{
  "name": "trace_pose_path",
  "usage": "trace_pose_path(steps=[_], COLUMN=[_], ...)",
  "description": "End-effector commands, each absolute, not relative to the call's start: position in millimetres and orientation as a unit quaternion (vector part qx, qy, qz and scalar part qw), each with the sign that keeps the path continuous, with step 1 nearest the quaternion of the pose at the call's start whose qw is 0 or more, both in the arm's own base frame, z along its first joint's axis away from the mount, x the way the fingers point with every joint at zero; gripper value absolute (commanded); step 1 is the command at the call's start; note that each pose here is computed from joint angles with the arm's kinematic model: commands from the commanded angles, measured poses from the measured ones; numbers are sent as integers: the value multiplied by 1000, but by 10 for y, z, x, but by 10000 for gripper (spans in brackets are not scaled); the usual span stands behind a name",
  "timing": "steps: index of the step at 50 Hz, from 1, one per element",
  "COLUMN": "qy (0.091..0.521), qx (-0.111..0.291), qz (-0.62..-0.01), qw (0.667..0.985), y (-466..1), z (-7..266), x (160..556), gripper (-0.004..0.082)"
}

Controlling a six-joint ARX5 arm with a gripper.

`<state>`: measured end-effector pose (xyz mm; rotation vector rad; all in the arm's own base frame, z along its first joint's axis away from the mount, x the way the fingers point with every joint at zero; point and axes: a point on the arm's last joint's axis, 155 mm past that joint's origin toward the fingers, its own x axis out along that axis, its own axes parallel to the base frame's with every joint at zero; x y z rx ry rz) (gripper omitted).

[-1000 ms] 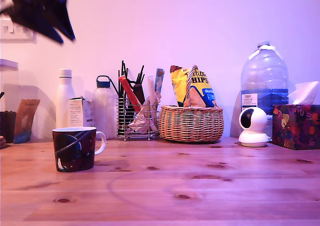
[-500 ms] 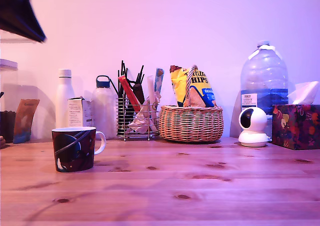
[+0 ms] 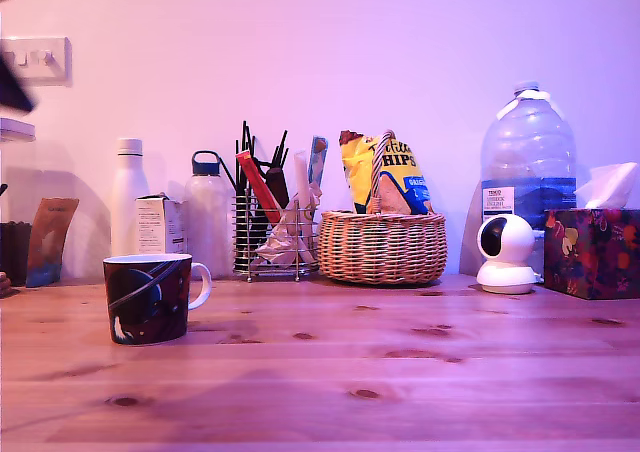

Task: Pick up the coffee capsules from the table one by one and drop them inside the nearest coffee cup

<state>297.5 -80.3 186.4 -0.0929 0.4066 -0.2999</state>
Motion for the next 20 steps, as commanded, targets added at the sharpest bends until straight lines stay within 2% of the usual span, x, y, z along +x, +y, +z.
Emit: trace_pose_path(steps=[1,10,20], qy=[200,187,167], qx=[-52,-75,-91], qz=[-141,-134,-134], qw=[968,970,973], y=[-756,-708,-689], z=[1773,1714,1773], x=[2939,2824,2702], gripper=[-19,-19,-19])
